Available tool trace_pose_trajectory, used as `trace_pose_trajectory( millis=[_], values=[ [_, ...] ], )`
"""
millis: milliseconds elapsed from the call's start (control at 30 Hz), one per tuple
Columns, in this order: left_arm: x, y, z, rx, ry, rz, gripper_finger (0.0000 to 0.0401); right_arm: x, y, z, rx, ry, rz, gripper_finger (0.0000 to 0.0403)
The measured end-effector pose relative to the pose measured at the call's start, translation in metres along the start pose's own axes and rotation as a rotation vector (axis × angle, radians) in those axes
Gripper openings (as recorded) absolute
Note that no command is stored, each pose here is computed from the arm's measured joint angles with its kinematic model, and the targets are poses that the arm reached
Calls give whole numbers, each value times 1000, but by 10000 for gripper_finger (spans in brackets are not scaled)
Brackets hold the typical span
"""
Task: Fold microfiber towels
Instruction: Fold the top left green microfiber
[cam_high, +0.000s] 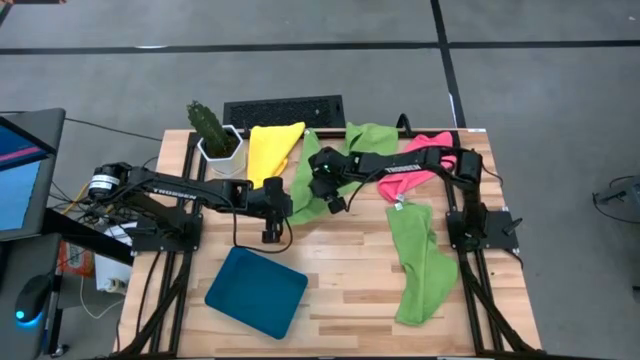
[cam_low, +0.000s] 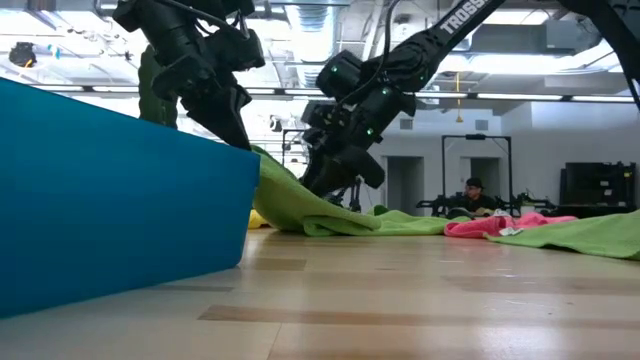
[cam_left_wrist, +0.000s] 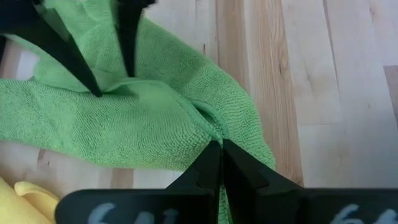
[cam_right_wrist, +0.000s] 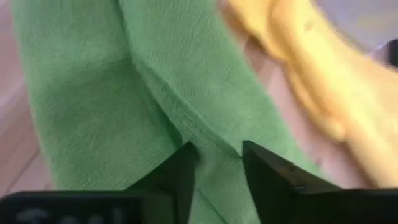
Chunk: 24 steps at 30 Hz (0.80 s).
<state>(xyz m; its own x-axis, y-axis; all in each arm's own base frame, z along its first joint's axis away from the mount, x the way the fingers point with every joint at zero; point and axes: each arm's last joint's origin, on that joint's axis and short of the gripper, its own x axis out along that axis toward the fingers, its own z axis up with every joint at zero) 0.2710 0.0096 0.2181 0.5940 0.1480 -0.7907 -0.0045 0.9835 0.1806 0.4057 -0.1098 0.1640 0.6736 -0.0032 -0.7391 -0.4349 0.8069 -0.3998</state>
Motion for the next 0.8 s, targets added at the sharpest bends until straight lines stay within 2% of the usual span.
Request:
trace_pose_trajectory(
  millis=[200, 267, 567, 800],
  values=[
    [0, 0, 0, 0, 0, 1, 4, -4, -3, 0, 5, -1, -9, 37],
    [0, 0, 0, 1, 0, 1, 4, -4, -3, 0, 5, 0, -8, 13],
    [0, 2, -2, 5, 28, 55, 5, -8, -8, 5, 57, 80, -58, 8],
    [0, 2, -7, 21, 81, 97, 27, -33, -17, 20, 84, 53, -95, 5]
  ],
)
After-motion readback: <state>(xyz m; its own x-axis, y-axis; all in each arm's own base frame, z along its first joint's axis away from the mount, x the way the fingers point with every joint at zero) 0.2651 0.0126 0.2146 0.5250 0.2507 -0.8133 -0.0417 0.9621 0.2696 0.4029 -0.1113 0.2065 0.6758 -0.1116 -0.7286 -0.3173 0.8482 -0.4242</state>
